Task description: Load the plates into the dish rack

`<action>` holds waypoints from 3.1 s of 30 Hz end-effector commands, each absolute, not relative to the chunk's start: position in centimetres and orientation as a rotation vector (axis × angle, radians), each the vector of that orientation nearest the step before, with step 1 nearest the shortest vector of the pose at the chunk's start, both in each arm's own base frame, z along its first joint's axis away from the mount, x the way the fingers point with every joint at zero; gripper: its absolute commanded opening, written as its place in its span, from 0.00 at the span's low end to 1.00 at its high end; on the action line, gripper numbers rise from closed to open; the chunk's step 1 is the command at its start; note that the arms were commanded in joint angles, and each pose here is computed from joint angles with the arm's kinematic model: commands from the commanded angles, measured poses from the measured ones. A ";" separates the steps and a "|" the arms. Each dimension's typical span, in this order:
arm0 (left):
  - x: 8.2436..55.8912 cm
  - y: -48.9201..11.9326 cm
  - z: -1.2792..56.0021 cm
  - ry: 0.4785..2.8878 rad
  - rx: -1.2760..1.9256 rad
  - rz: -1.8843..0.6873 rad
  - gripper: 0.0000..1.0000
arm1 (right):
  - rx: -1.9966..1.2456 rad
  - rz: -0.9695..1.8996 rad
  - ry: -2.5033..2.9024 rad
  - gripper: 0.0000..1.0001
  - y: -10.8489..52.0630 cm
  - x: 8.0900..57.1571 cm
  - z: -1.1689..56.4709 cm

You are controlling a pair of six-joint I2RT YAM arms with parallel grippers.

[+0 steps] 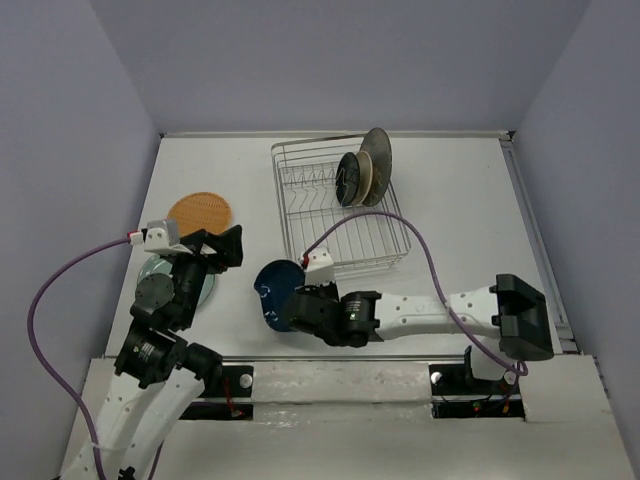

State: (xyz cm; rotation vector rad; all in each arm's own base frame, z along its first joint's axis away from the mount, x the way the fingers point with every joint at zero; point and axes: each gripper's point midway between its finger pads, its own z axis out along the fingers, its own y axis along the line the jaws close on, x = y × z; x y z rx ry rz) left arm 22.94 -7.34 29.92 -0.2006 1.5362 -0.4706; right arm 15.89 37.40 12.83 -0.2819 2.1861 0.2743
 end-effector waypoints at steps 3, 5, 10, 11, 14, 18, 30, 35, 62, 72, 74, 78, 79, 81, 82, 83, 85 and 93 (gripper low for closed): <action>22.3 -5.2 33.2 1.417 -0.287 -0.446 0.99 | -0.065 0.072 1.866 0.07 30.6 23.6 27.5; 22.3 -5.5 33.2 1.420 -0.278 -0.455 0.99 | -0.036 -0.029 1.814 0.07 28.4 26.0 29.6; 22.2 -6.4 33.3 1.422 -0.236 -0.495 0.99 | 0.011 -0.124 1.748 0.07 25.3 32.4 32.7; 22.2 -6.5 33.3 1.423 -0.232 -0.498 0.99 | -0.017 -0.132 1.738 0.07 25.3 33.1 33.3; 22.1 -6.9 33.3 1.423 -0.216 -0.516 0.99 | 0.024 -0.171 1.665 0.07 24.0 35.9 36.2; 22.1 -7.6 33.1 1.432 -0.188 -0.542 0.99 | 0.021 -0.289 1.561 0.07 24.5 39.7 38.9; 21.9 -8.6 33.1 1.444 -0.151 -0.576 0.99 | -0.084 -0.759 1.323 0.07 26.0 47.1 40.3; 21.8 -8.8 33.1 1.445 -0.146 -0.582 0.99 | -0.122 -0.771 1.350 0.07 27.1 48.7 38.4; 22.1 -9.1 32.7 1.464 -0.142 -0.586 0.99 | -0.154 -0.603 1.672 0.07 28.3 48.5 23.0; 23.8 -9.6 30.5 1.564 -0.164 -0.557 0.99 | 0.012 -0.380 1.844 0.16 28.2 46.1 19.3; 24.3 -9.5 29.9 1.589 -0.175 -0.543 0.99 | 0.060 -0.304 1.881 0.35 28.3 45.3 18.9; 25.2 -9.5 28.7 1.643 -0.182 -0.514 0.99 | 0.119 -0.141 1.930 0.61 29.1 44.0 19.4; 25.3 -9.6 28.5 1.654 -0.185 -0.513 0.99 | 0.121 -0.123 1.934 0.62 29.1 43.8 19.6; 25.6 -9.6 28.0 1.674 -0.195 -0.508 0.99 | 0.131 -0.079 1.930 0.64 29.2 43.5 20.6; 25.7 -9.6 27.9 1.679 -0.201 -0.502 0.99 | 0.134 -0.038 1.920 0.66 29.3 43.2 21.9; 25.8 -9.5 27.7 1.686 -0.204 -0.495 0.99 | 0.131 -0.018 1.917 0.69 29.4 43.1 22.6; 26.2 -9.3 27.3 1.707 -0.214 -0.466 0.99 | 0.125 0.012 1.908 0.75 29.2 42.6 23.9; 28.9 -6.7 24.5 1.810 -0.316 -0.329 0.99 | 0.018 0.380 1.886 0.76 29.7 37.3 28.9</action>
